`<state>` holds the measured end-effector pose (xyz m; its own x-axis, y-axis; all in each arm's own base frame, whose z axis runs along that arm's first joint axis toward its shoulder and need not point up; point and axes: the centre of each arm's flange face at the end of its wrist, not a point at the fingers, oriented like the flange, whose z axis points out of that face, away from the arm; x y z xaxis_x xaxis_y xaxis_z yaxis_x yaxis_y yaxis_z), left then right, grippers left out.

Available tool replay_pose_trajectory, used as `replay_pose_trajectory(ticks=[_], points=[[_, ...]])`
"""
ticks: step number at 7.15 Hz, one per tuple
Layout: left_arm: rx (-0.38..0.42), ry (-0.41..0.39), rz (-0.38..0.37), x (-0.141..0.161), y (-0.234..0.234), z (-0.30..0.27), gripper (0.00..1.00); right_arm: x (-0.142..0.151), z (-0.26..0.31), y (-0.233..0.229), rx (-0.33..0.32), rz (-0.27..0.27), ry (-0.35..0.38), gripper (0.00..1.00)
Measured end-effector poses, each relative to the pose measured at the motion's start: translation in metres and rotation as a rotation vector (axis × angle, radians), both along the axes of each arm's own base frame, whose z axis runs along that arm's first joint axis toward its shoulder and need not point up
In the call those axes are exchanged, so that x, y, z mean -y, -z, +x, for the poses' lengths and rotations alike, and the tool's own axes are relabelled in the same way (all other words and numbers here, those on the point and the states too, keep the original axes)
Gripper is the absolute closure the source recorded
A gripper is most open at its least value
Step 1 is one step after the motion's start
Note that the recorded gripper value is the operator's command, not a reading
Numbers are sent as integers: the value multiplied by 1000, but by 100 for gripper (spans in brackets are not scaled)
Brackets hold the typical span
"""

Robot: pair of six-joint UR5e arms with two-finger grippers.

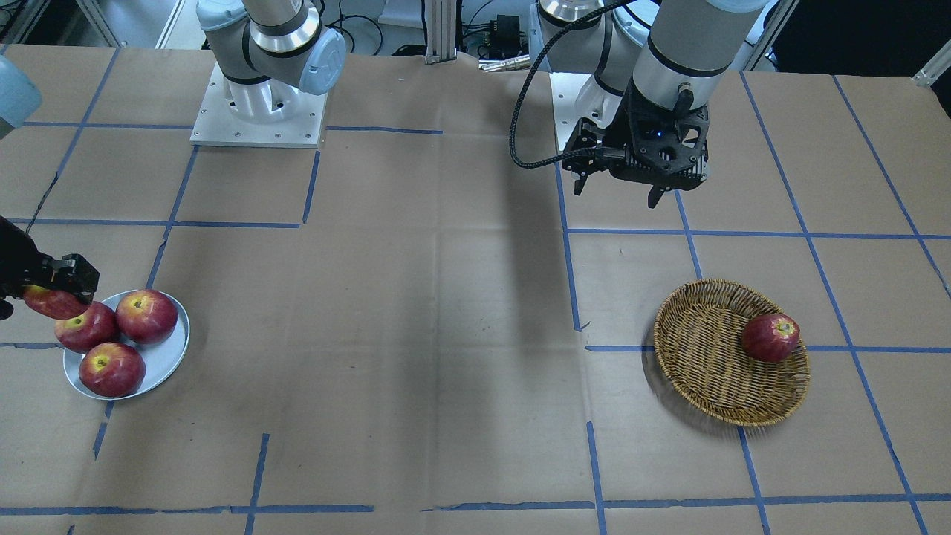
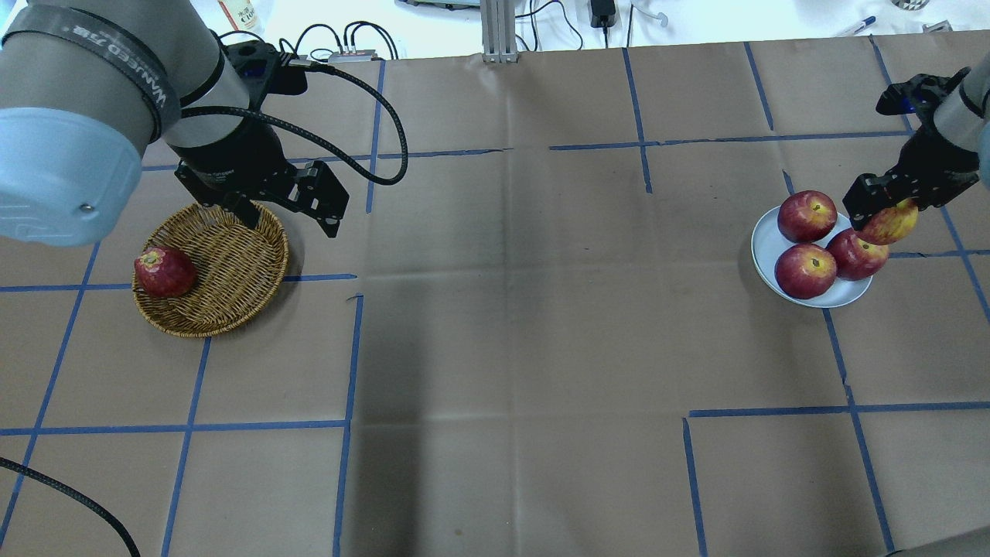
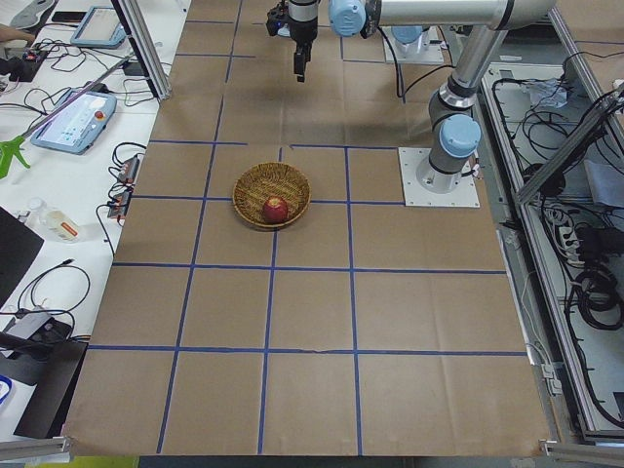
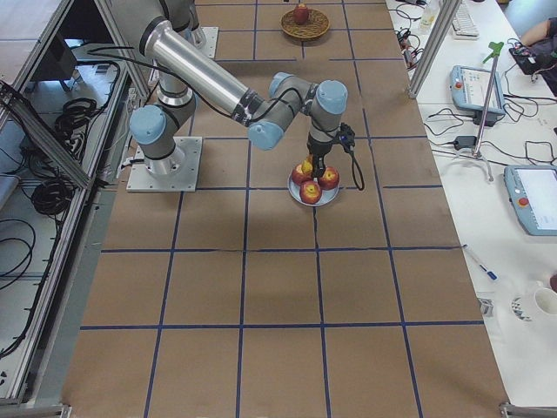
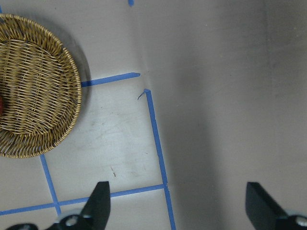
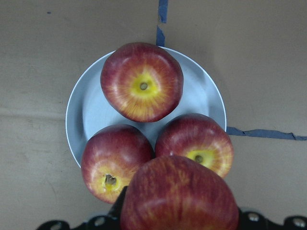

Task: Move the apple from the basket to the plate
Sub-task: 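Carry the apple with the right gripper over the white plate, then lower the apple onto the plate and open the right gripper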

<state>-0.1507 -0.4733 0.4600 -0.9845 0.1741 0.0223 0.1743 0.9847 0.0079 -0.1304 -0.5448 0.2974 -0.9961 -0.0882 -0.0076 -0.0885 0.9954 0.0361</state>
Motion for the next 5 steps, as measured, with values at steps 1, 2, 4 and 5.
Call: replay_pose_trajectory(ticks=[1, 2, 4, 5], points=[[0, 0, 0, 0, 0, 0, 1, -3, 5, 11, -6, -13, -4, 48], [0, 0, -1, -1, 0, 0, 1, -4, 14, 18, -8, -20, -11, 48], [0, 1, -1, -1, 0, 0, 1, 1, 25, 28, 3, -30, -14, 48], [0, 1, 0, -1, 0, 0, 1, 5, 26, 36, 6, -31, -15, 47]])
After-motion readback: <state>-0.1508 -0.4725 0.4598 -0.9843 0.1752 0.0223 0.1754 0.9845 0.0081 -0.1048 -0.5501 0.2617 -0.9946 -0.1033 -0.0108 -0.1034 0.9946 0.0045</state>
